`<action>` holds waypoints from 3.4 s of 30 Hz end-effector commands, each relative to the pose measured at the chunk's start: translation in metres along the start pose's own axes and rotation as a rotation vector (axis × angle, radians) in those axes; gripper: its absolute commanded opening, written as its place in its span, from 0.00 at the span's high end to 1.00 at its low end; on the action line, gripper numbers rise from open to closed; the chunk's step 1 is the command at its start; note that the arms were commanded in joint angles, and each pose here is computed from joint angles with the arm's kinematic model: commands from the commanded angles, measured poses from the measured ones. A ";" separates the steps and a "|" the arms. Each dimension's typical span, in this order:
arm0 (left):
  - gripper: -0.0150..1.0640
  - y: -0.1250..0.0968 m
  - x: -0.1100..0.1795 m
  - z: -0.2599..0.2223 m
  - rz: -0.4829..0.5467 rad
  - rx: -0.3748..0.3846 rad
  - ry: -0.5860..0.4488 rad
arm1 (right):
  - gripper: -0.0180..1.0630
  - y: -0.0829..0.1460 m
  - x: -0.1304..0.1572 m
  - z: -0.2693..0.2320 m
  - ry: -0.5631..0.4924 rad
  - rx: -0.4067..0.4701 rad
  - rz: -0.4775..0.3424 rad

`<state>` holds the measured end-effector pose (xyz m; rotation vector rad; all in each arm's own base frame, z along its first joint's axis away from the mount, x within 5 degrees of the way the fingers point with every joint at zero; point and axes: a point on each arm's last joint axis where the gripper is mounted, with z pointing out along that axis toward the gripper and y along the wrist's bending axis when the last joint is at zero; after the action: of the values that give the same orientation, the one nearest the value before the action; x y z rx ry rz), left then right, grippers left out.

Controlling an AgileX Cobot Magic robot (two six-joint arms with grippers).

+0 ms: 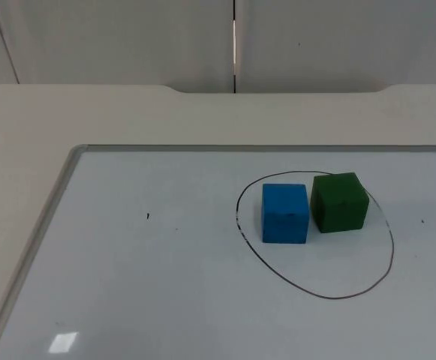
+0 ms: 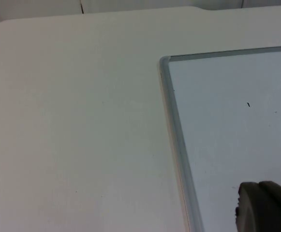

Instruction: Push the two cubes into the marked area.

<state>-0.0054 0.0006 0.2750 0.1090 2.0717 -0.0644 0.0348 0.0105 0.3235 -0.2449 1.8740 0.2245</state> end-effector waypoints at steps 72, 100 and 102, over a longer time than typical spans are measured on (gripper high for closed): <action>0.01 -0.002 0.000 0.001 0.010 0.016 -0.009 | 0.01 0.000 0.055 -0.028 0.165 -0.021 -0.049; 0.01 -0.002 0.000 0.001 0.010 0.016 -0.009 | 0.01 0.000 0.055 -0.028 0.165 -0.021 -0.047; 0.01 -0.002 0.000 0.001 0.010 0.016 -0.009 | 0.01 0.000 0.055 -0.028 0.165 -0.021 -0.047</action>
<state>-0.0054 0.0000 0.2751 0.1282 2.0687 -0.0622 -0.0081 0.0001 0.2797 -0.3315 2.0383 0.2022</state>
